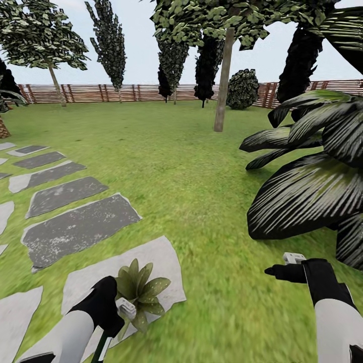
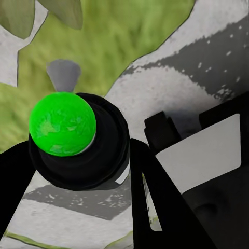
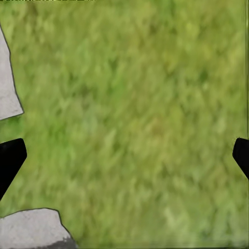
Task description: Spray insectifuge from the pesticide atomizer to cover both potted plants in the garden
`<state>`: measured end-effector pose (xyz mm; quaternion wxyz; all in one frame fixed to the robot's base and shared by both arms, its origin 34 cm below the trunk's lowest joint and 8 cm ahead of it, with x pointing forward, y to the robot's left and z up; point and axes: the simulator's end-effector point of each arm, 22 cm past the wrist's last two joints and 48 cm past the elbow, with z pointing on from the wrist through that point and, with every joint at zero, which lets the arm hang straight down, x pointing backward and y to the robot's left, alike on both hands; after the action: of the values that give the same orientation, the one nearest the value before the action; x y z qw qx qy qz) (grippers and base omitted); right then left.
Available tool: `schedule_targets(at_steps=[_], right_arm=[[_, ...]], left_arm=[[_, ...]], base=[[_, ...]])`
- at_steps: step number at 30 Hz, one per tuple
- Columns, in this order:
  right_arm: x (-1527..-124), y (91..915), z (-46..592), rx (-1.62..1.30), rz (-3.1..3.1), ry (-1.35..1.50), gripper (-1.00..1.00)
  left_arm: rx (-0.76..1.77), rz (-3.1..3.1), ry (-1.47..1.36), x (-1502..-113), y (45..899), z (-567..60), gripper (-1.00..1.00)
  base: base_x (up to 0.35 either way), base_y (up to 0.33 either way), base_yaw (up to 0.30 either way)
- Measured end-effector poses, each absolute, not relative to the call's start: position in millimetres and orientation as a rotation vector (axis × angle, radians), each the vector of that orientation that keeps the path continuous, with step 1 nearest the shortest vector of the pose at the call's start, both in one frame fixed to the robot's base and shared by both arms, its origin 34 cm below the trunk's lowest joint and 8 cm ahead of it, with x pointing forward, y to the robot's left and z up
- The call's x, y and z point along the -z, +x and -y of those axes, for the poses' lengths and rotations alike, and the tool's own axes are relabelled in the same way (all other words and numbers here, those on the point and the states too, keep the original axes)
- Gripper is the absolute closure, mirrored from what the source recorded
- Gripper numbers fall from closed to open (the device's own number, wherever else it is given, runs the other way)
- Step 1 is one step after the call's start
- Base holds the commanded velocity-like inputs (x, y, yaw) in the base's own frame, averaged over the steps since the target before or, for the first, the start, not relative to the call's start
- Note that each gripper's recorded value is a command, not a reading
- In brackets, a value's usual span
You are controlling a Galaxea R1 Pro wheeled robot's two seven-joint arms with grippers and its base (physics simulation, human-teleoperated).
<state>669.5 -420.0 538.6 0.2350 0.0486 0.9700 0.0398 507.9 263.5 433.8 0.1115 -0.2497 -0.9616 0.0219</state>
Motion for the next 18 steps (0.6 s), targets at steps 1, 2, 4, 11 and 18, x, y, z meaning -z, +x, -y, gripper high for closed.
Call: schedule_targets(at_steps=[1,2,4,11,18], right_arm=[[-538.5,669.5,419.9,-0.11,-2.662,0.134,-1.0],[-538.3,669.4,419.7,-0.11,-2.662,0.133,-1.0],[-537.9,669.3,419.6,-0.11,-2.663,0.133,-1.0],[-537.9,669.3,419.5,-0.11,-2.663,0.134,-1.0],[-537.6,669.2,419.6,-0.11,-2.664,0.134,-1.0]], left_arm=[[-0.063,2.823,-0.735,-433.8,508.1,-263.8,1.0],[-0.063,2.824,-0.735,-433.8,508.1,-263.8,1.0],[-0.063,2.823,-0.734,-433.8,508.1,-263.8,1.0],[-0.066,2.822,-0.735,-433.3,507.3,-262.7,1.0],[-0.069,2.82,-0.736,-432.9,506.7,-261.8,1.0]], base=[[0.116,0.239,-0.261],[0.074,0.254,-0.264],[0.031,0.255,-0.141],[0.005,0.063,-0.025],[-0.072,0.057,-0.179]])
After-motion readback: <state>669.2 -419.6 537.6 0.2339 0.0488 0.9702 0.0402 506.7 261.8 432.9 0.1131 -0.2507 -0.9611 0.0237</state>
